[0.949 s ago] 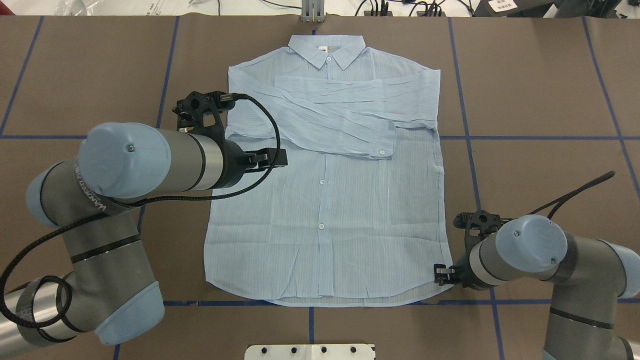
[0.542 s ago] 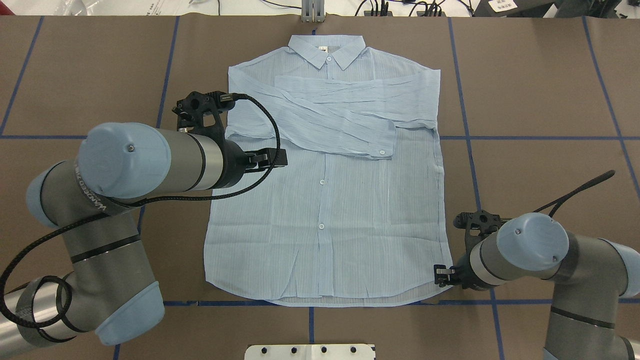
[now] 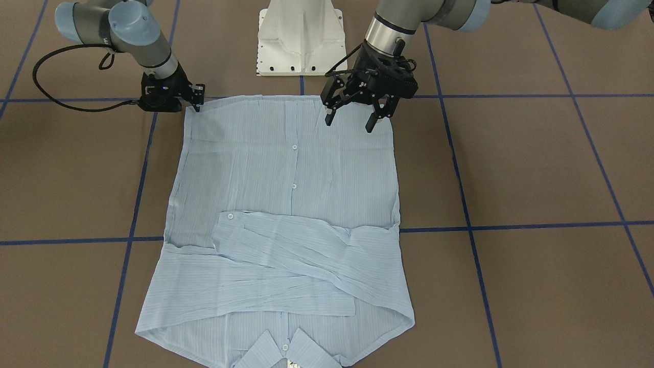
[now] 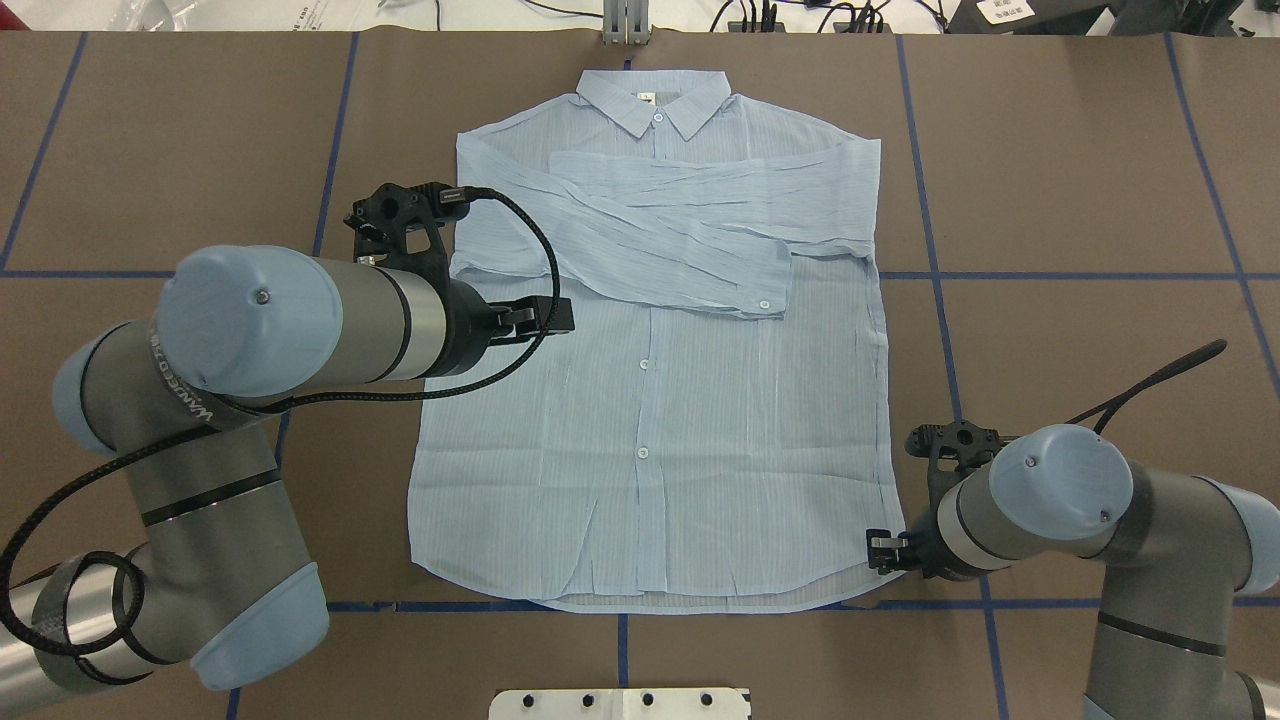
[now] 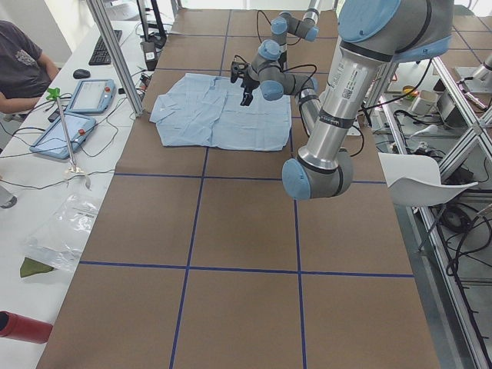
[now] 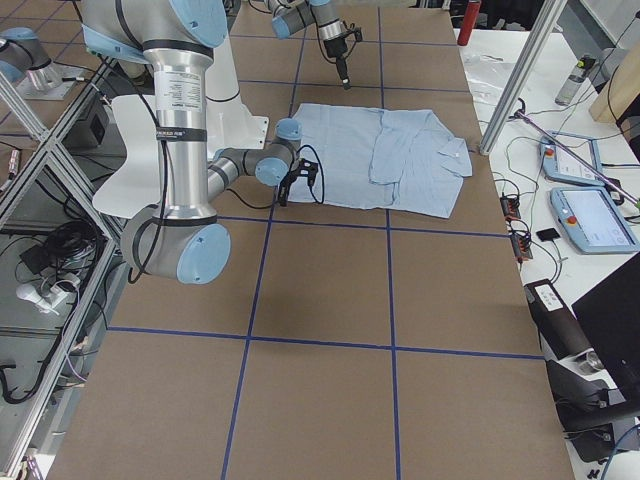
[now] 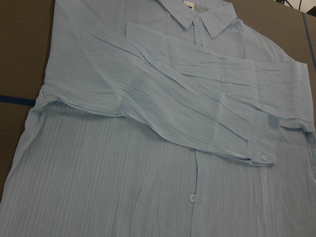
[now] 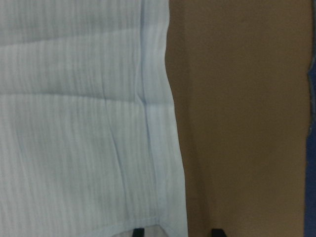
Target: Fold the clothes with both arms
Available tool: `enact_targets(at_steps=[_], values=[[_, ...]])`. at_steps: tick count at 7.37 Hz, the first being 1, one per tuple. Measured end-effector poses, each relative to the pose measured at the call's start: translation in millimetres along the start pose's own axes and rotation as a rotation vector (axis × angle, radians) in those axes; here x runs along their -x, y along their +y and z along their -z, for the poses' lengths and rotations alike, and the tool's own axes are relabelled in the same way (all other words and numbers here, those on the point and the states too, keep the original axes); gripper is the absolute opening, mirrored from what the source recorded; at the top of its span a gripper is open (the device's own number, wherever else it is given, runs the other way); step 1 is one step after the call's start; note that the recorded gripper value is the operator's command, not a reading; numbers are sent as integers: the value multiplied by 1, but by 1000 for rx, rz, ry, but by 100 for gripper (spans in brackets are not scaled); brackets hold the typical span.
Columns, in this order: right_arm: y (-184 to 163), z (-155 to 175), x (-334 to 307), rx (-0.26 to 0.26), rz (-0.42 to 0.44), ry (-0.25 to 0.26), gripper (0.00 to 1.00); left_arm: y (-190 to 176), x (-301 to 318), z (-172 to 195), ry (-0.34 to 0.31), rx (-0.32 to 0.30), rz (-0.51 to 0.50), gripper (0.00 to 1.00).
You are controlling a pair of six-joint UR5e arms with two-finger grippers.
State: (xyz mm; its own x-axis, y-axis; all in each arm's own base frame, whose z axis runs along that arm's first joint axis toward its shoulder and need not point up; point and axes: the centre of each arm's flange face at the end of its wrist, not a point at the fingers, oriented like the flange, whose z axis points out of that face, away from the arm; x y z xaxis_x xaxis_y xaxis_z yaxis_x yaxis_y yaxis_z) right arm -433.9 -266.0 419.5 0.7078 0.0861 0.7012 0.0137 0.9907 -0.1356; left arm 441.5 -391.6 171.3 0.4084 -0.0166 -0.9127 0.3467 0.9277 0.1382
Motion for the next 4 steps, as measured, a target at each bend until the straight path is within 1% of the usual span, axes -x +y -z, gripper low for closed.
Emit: enact_targets(at_steps=[2, 3, 4], values=[[0, -1, 0, 3, 0, 2, 33, 0, 0, 0, 0, 0, 0, 99], [0, -2, 0, 4, -1, 2, 15, 0, 0, 0, 0, -1, 0, 99], [0, -2, 0, 4, -1, 3, 0, 0, 0, 0, -1, -2, 0, 99]])
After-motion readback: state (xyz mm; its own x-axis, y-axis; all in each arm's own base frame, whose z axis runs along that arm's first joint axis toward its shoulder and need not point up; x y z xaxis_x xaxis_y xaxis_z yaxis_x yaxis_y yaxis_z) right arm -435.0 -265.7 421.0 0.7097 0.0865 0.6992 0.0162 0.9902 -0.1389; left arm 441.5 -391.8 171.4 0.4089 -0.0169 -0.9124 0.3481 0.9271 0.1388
